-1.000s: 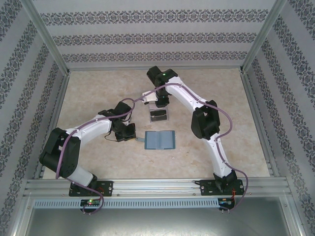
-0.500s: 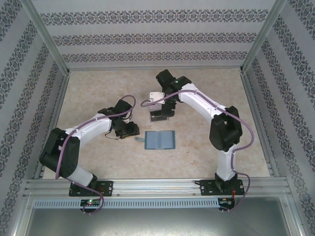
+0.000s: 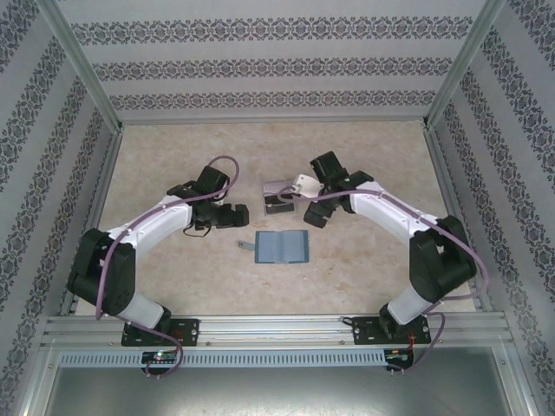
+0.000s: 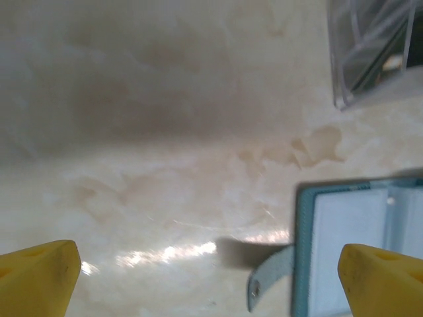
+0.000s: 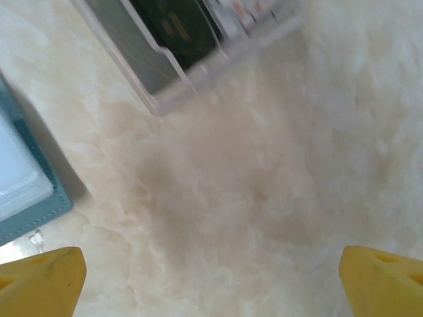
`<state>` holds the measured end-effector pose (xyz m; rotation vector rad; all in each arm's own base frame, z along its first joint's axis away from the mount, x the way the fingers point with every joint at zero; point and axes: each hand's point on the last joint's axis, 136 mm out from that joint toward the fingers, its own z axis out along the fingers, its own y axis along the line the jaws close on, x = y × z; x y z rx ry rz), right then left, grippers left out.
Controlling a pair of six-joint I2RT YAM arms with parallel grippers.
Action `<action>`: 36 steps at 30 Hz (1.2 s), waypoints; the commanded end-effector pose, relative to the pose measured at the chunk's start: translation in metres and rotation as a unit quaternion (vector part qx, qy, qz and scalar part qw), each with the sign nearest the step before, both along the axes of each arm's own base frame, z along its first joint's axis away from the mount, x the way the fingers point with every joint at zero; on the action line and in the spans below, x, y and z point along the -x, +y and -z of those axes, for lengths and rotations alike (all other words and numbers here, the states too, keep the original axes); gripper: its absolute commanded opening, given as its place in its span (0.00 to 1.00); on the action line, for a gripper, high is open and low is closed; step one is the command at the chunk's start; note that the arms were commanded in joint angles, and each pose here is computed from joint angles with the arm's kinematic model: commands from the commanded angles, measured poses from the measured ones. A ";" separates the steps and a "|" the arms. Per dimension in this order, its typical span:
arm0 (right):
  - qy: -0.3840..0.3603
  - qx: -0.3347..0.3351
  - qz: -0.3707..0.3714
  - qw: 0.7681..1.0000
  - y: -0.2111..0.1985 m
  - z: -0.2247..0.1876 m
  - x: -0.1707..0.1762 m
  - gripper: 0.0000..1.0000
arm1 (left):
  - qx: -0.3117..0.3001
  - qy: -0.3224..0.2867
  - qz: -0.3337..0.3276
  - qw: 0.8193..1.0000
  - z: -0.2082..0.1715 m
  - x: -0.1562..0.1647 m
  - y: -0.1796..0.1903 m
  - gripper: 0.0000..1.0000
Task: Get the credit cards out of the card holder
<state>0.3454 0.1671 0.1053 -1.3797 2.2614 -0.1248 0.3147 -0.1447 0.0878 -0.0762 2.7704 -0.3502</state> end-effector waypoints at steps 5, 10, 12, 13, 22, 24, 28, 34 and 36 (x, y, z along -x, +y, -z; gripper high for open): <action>-0.109 -0.105 0.222 0.963 -0.071 -0.011 -0.029 0.98 | -0.159 -0.138 -0.055 0.976 -0.029 -0.033 0.079 1.00; -0.157 -0.198 0.332 0.909 -0.121 -0.008 -0.037 0.98 | -0.262 -0.223 -0.099 0.934 -0.049 -0.036 0.131 1.00; -0.180 -0.232 0.353 0.888 -0.133 -0.009 -0.041 0.98 | -0.281 -0.254 -0.082 0.922 -0.047 -0.037 0.138 1.00; -0.191 -0.244 0.361 0.880 -0.139 -0.009 -0.042 0.98 | -0.291 -0.274 -0.085 0.913 -0.048 -0.038 0.143 1.00; -0.244 -0.256 0.397 0.847 -0.161 -0.006 -0.052 0.98 | -0.276 -0.397 -0.125 0.866 -0.032 -0.044 0.167 1.00; -0.251 -0.282 0.393 0.838 -0.157 -0.010 -0.052 0.98 | -0.268 -0.394 -0.119 0.871 -0.030 -0.053 0.168 1.00; -0.285 -0.305 0.381 0.825 -0.154 -0.010 -0.051 0.98 | -0.230 -0.408 -0.131 0.874 -0.028 -0.073 0.170 1.00; -0.287 -0.329 0.409 0.801 -0.171 0.000 -0.052 0.98 | -0.182 -0.400 -0.125 0.889 -0.009 -0.083 0.172 1.00; -0.292 -0.330 0.405 0.801 -0.171 0.001 -0.051 0.98 | -0.169 -0.405 -0.116 0.891 -0.002 -0.081 0.170 1.00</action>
